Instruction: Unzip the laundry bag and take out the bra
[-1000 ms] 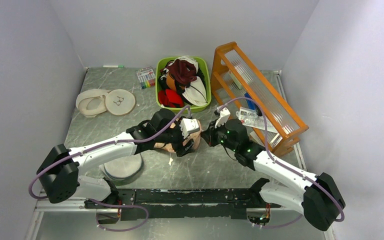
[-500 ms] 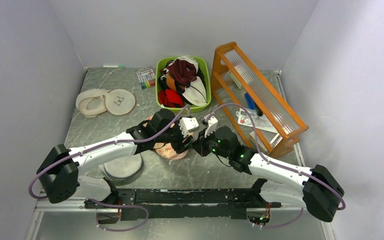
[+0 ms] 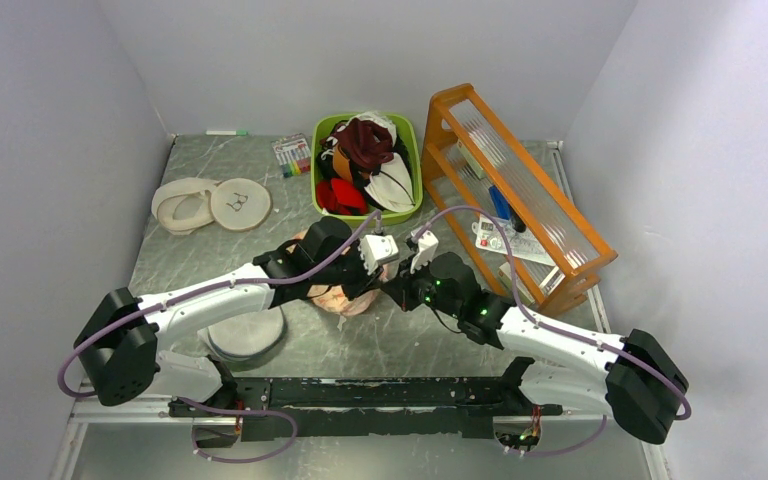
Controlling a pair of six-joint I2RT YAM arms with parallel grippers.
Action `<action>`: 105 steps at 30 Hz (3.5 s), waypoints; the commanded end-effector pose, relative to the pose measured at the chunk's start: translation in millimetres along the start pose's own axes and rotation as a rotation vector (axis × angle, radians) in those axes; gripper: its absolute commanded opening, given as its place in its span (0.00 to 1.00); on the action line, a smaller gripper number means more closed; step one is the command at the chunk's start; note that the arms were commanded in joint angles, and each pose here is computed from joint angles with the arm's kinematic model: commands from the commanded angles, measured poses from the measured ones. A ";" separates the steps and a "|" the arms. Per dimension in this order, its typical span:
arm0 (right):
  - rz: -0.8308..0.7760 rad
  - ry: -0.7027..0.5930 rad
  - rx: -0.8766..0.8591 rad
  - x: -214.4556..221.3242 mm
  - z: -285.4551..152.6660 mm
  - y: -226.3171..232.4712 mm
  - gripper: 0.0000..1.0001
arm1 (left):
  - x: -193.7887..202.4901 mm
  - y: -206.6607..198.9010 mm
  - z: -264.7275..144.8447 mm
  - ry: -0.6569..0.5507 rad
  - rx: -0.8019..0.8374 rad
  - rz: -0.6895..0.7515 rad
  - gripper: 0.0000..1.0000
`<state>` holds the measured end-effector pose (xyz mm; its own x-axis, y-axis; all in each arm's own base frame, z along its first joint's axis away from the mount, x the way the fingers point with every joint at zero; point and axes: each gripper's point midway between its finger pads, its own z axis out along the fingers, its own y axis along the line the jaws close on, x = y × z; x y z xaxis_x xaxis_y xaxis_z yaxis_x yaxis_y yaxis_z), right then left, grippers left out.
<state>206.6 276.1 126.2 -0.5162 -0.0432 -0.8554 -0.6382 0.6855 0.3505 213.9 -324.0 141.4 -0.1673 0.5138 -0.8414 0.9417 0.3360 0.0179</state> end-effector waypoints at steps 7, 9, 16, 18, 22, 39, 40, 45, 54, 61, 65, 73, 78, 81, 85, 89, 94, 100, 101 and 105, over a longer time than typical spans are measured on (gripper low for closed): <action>0.010 -0.027 0.094 -13.8 2.2 -16.0 0.00 | -12.0 -9.2 -1.1 -0.022 0.075 0.031 0.09; 0.018 -0.028 0.101 -15.6 1.1 -19.8 0.00 | -13.7 -12.8 -2.2 -0.030 0.095 0.035 0.07; 0.084 -0.013 0.171 -12.1 -3.4 -49.0 0.00 | -19.7 -33.2 -4.1 -0.056 0.213 0.042 0.07; 0.100 -0.005 0.195 -8.0 -3.0 -59.9 0.00 | -18.8 -36.7 -3.7 -0.055 0.235 0.039 0.07; 0.140 0.014 0.230 -2.2 2.3 -76.5 0.00 | -15.0 -45.1 -1.8 -0.042 0.279 0.036 0.07; 0.063 -0.042 -0.034 -25.1 -9.0 -26.1 0.00 | -24.9 -47.8 -8.4 -0.068 0.249 0.059 0.70; 0.070 -0.046 -0.055 -24.7 -9.9 -22.1 0.00 | -25.9 -45.8 -8.1 -0.071 0.237 0.056 0.71; 0.099 -0.041 -0.127 -14.7 -5.7 -8.2 0.00 | -25.6 -30.2 -4.4 -0.077 0.141 0.029 0.81; 0.063 -0.019 -0.152 -7.5 3.9 14.3 0.00 | -17.1 -8.2 0.9 -0.033 0.018 0.010 0.86; 0.053 -0.029 -0.127 -8.3 0.2 16.6 0.00 | -10.1 -1.6 3.1 0.011 -0.007 0.026 0.71; 0.062 -0.036 -0.112 -7.1 0.7 13.9 0.00 | -6.0 -2.5 5.2 0.026 0.002 0.033 0.59; 0.053 -0.046 -0.099 -14.6 1.2 13.4 0.00 | 4.6 -8.4 11.0 0.071 0.045 0.030 0.66; 0.050 -0.052 -0.077 -15.4 -0.5 9.9 0.00 | 6.2 -7.3 11.7 0.085 0.044 0.034 0.46; 0.058 -0.047 -0.051 -12.0 0.1 4.8 0.00 | 4.8 -8.3 10.8 0.078 0.049 0.038 0.35; 0.074 -0.041 -0.022 -8.6 1.1 -1.0 0.00 | 3.2 -11.5 10.1 0.071 0.068 0.042 0.28; 0.085 -0.032 0.039 -5.9 2.1 -12.7 0.00 | 1.2 -14.7 8.8 0.065 0.085 0.049 0.17; 0.102 -0.019 0.078 -3.3 3.9 -24.5 0.00 | -4.7 -18.6 5.0 0.038 0.106 0.061 0.08; 0.117 -0.004 0.109 -1.6 7.4 -35.9 0.00 | -13.4 -29.6 -0.6 -0.005 0.161 0.078 0.07; 0.118 0.002 0.118 -0.4 8.1 -38.9 0.00 | -15.3 -31.6 -1.8 -0.013 0.170 0.081 0.07; 0.121 0.015 0.143 1.5 11.0 -48.0 0.00 | -23.3 -38.6 -8.2 -0.052 0.198 0.101 0.07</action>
<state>222.7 262.9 104.4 -0.6079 0.0158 -0.7939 -0.5371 0.7282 0.4258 198.9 -334.5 136.1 -0.1211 0.5623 -0.8180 0.9742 0.2254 0.0107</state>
